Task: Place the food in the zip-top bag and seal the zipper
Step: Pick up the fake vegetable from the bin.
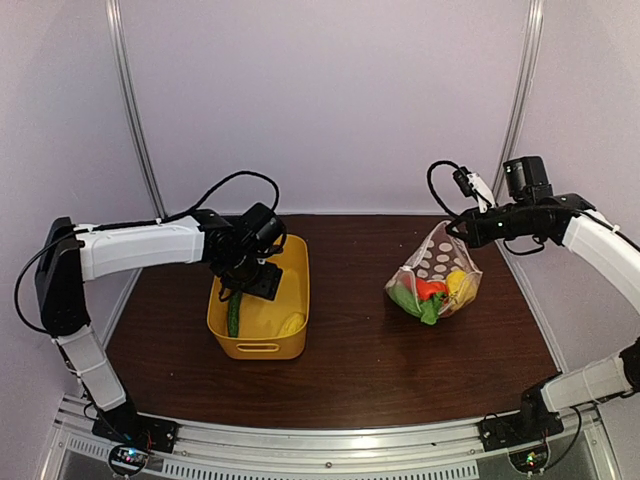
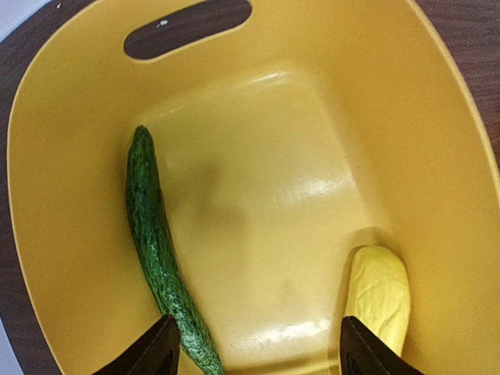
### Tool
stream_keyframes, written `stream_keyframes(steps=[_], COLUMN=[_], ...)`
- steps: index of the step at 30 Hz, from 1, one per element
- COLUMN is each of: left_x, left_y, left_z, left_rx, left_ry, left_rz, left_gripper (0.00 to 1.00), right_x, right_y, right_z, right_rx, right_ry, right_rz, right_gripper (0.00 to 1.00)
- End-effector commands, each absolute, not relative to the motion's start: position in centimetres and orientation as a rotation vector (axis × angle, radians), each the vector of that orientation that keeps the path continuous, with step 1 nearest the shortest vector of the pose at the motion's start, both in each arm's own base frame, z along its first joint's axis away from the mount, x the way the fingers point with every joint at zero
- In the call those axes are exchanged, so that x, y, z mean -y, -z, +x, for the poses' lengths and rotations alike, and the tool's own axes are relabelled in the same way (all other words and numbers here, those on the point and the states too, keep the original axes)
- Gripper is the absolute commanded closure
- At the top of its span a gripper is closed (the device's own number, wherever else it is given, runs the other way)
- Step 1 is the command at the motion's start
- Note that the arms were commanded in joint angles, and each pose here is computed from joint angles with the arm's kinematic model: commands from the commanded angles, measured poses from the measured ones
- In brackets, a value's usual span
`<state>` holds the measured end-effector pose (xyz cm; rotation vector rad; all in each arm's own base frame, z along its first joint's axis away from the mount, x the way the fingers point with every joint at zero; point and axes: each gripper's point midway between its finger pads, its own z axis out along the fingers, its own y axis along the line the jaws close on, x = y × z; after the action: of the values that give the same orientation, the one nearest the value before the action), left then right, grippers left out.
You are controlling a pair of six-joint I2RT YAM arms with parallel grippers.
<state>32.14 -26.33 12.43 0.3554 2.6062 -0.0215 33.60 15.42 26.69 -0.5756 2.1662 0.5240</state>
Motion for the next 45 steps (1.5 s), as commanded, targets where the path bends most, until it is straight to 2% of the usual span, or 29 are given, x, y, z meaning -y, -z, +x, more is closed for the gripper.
stream_keyframes(steps=[1,14,23,33,40,43,45], left_x=[24.3,21.1,20.3,21.0,21.6,21.7,21.9], left_y=[-9.6,-4.5,-1.1,-3.4,-5.9,-7.9,-9.7], left_z=[32.9,35.9,35.5,35.4,34.9,34.9,35.0], left_rx=[-2.645,-2.686,-2.732,-2.698,-2.670,-2.632,-2.598], left_ry=[-0.040,-0.178,-0.260,-0.158,-0.071,-0.024,0.013], left_rz=[0.240,0.132,0.161,0.162,0.181,0.170,0.169], left_gripper=[0.28,0.28,0.28,0.46,0.69,0.75,0.85], right_x=[-15.6,-15.9,-15.9,-15.9,-15.8,-15.8,-15.8], right_y=[-28.0,-27.7,-27.7,-27.6,-27.7,-27.7,-27.7], right_z=[33.5,33.0,32.9,33.0,33.1,33.1,33.0], right_rx=[-2.106,-2.104,-2.099,-2.102,-2.103,-2.104,-2.106], right_ry=[-0.553,-0.581,-0.582,-0.580,-0.567,-0.565,-0.565], right_rz=[-0.572,-0.581,-0.582,-0.581,-0.583,-0.587,-0.588], right_gripper=[1.00,1.00,1.00,1.00,1.00,1.00,1.00])
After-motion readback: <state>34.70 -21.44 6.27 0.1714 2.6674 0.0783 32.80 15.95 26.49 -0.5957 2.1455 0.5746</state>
